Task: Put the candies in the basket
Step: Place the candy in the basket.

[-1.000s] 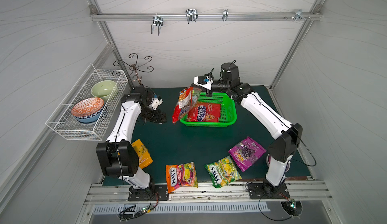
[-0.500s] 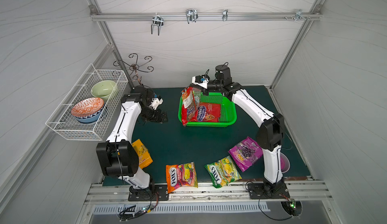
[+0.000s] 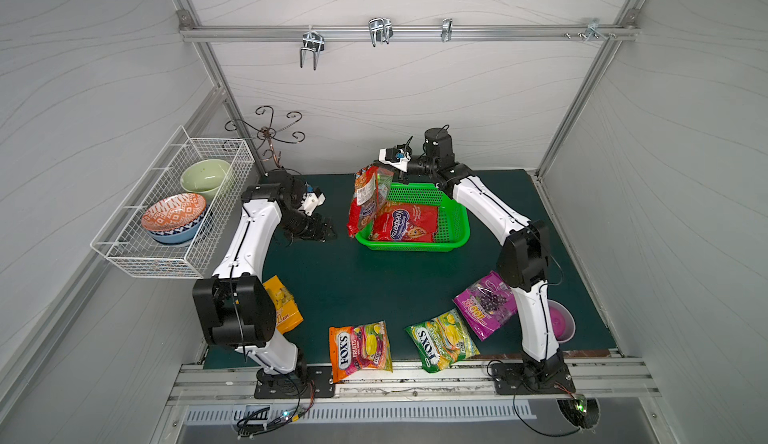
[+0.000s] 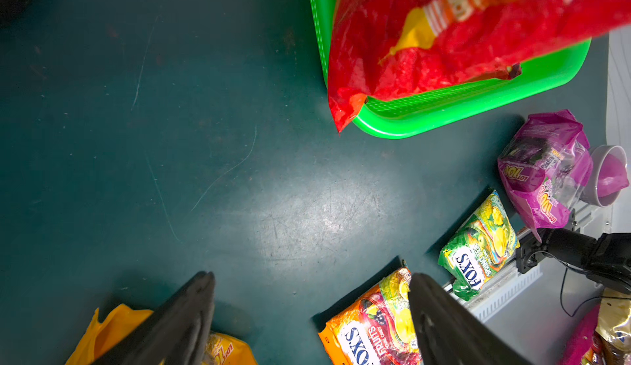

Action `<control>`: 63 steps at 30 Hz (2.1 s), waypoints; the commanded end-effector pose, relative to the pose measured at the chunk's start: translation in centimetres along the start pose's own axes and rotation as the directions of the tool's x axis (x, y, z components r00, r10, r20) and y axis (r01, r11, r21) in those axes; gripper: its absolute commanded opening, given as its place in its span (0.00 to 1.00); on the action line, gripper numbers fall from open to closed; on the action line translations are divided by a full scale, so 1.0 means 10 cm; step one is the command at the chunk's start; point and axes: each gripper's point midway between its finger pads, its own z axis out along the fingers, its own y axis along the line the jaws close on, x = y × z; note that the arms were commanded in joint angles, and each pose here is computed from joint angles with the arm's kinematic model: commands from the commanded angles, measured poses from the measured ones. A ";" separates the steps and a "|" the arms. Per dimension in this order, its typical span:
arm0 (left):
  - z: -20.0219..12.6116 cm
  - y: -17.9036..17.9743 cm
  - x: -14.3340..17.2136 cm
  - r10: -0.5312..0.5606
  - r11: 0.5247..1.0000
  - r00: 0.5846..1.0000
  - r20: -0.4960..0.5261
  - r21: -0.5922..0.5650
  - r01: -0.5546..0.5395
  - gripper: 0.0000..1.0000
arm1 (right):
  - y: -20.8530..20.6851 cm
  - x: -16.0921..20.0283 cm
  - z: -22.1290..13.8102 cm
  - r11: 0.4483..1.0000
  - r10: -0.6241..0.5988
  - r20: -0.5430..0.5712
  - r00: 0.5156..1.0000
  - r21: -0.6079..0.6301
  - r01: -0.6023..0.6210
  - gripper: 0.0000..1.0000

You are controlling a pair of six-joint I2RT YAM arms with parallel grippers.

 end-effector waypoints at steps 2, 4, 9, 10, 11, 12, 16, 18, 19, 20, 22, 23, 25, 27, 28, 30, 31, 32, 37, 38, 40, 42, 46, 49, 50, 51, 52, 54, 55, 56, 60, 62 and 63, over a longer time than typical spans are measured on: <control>-0.04 -0.05 -0.13 0.020 1.000 0.999 0.043 0.016 -0.021 0.92 | -0.18 -0.07 -0.13 0.999 0.002 0.091 0.996 0.047 -0.006 0.00; -0.02 -0.06 -0.12 0.019 1.000 0.999 0.039 0.019 -0.020 0.92 | -0.11 -0.03 -0.19 0.999 0.016 0.083 0.996 0.035 -0.018 0.00; 0.03 -0.09 -0.12 0.027 0.999 0.999 0.027 0.027 -0.028 0.92 | -0.04 0.10 -0.39 0.999 0.034 0.046 0.998 0.034 -0.035 0.00; 0.03 -0.10 -0.12 0.029 0.999 0.999 0.024 0.029 -0.029 0.92 | -0.04 0.13 -0.43 0.998 0.040 0.039 0.998 0.037 -0.042 0.00; 0.04 -0.11 -0.12 0.032 0.999 0.999 0.021 0.029 -0.033 0.92 | -0.05 0.15 -0.49 0.998 0.043 0.034 0.998 0.043 -0.045 0.00; 0.05 -0.12 -0.11 0.038 0.999 0.999 0.018 0.028 -0.039 0.92 | -0.05 0.17 -0.55 0.998 0.048 0.028 0.998 0.049 -0.049 0.00; 0.09 -0.16 -0.11 0.057 0.998 0.998 0.003 0.026 -0.057 0.92 | 0.02 0.30 -0.78 0.996 0.066 -0.005 0.998 0.061 -0.065 0.00; 0.11 -0.18 -0.11 0.066 0.998 0.998 -0.002 0.025 -0.066 0.92 | 0.08 0.36 -0.90 0.996 0.073 -0.020 0.997 0.061 -0.072 0.00; 0.11 -0.19 -0.12 0.069 0.997 0.998 -0.003 0.023 -0.069 0.92 | 0.12 0.40 -0.96 0.995 0.080 -0.026 0.996 0.056 -0.079 0.00; 0.12 -0.20 -0.12 0.070 0.997 0.998 -0.006 0.023 -0.070 0.92 | 0.18 0.43 -1.03 0.995 0.086 -0.028 0.996 0.046 -0.085 0.00; 0.14 -0.20 -0.11 0.062 0.998 0.998 -0.006 0.028 -0.062 0.92 | 0.32 0.50 -1.13 0.994 0.103 -0.043 0.994 0.035 -0.101 0.00; 0.15 -0.20 -0.10 0.060 0.998 0.998 -0.005 0.030 -0.060 0.92 | 0.39 0.56 -1.17 0.993 0.112 -0.056 0.992 0.039 -0.109 0.00; 0.17 -0.20 -0.07 0.056 0.998 0.998 -0.006 0.032 -0.056 0.92 | 0.50 0.63 -1.24 0.991 0.129 -0.076 0.989 0.045 -0.126 0.00; 0.18 -0.21 -0.06 0.056 0.998 0.998 -0.009 0.038 -0.055 0.92 | 0.63 0.71 -1.31 0.987 0.161 -0.103 0.981 0.040 -0.158 0.09; 0.19 -0.21 -0.06 0.055 0.998 0.998 -0.012 0.040 -0.055 0.92 | 0.69 0.74 -1.35 0.983 0.186 -0.121 0.975 0.033 -0.183 0.12; 0.19 -0.22 -0.06 0.059 0.997 0.998 -0.010 0.041 -0.059 0.92 | 0.86 0.81 -1.44 0.978 0.203 -0.177 0.963 -0.020 -0.210 0.11; 0.18 -0.23 -0.06 0.061 0.997 0.998 -0.011 0.041 -0.060 0.92 | 0.91 0.88 -1.51 0.974 0.210 -0.222 0.952 -0.032 -0.222 0.11; 0.18 -0.23 -0.06 0.063 0.997 0.998 -0.010 0.042 -0.062 0.92 | 0.96 0.93 -1.61 0.969 0.225 -0.254 0.941 -0.044 -0.244 0.09; 0.22 -0.25 -0.05 0.070 0.996 0.997 -0.018 0.051 -0.069 0.92 | 1.01 1.15 -1.95 0.950 0.290 -0.342 0.894 -0.008 -0.312 0.09; 0.23 -0.26 -0.05 0.074 0.996 0.997 -0.021 0.053 -0.073 0.92 | 1.02 1.18 -1.99 0.946 0.303 -0.358 0.883 0.002 -0.324 0.10; 0.24 -0.29 -0.05 0.083 0.995 0.996 -0.028 0.054 -0.081 0.92 | 1.08 1.22 -2.03 0.939 0.319 -0.384 0.866 0.006 -0.343 0.11; 0.25 -0.30 -0.05 0.088 0.995 0.996 -0.034 0.054 -0.086 0.92 | 1.14 1.23 -2.06 0.933 0.333 -0.400 0.854 0.006 -0.361 0.20; 0.26 -0.30 -0.05 0.094 0.995 0.995 -0.039 0.047 -0.092 0.92 | 1.01 1.05 -2.09 0.897 0.432 -0.383 0.817 0.086 -0.434 0.31; 0.26 -0.29 -0.04 0.094 0.995 0.995 -0.034 0.039 -0.093 0.92 | 0.70 0.91 -2.09 0.785 0.617 -0.354 0.703 0.337 -0.519 0.54; 0.26 -0.29 -0.04 0.094 0.995 0.995 -0.037 0.039 -0.092 0.92 | 0.55 0.92 -2.13 0.656 0.746 -0.320 0.584 0.505 -0.561 0.54; 0.25 -0.28 -0.05 0.096 0.995 0.995 -0.033 0.034 -0.095 0.92 | 0.52 0.90 -2.13 0.561 0.821 -0.292 0.491 0.575 -0.596 0.51; 0.26 -0.28 -0.04 0.093 0.995 0.995 -0.035 0.032 -0.092 0.92 | 0.56 0.83 -2.10 0.448 0.893 -0.258 0.370 0.603 -0.661 0.49; 0.25 -0.27 -0.04 0.094 0.995 0.995 -0.034 0.026 -0.093 0.92 | 0.69 0.75 -2.03 0.247 0.968 -0.201 0.151 0.643 -0.725 0.44; 0.25 -0.27 -0.04 0.096 0.995 0.995 -0.032 0.023 -0.095 0.92 | 0.79 0.64 -1.90 0.187 0.976 -0.202 0.079 0.596 -0.781 0.41; 0.26 -0.26 -0.03 0.096 0.995 0.995 -0.031 0.020 -0.096 0.92 | 0.88 0.49 -1.75 0.146 0.977 -0.210 0.039 0.520 -0.842 0.38; 0.28 -0.25 -0.04 0.091 0.996 0.995 -0.037 0.023 -0.090 0.92 | 1.20 -0.08 -1.19 0.084 0.968 -0.250 0.021 0.244 -0.966 0.33; 0.28 -0.26 -0.07 0.089 0.996 0.995 -0.036 0.030 -0.088 0.92 | 1.22 -0.15 -1.06 0.014 0.968 -0.249 -0.034 0.189 -0.982 0.33; 0.28 -0.28 -0.10 0.088 0.995 0.996 -0.034 0.039 -0.087 0.92 | 1.23 -0.14 -1.02 -0.021 0.968 -0.245 -0.064 0.173 -0.985 0.32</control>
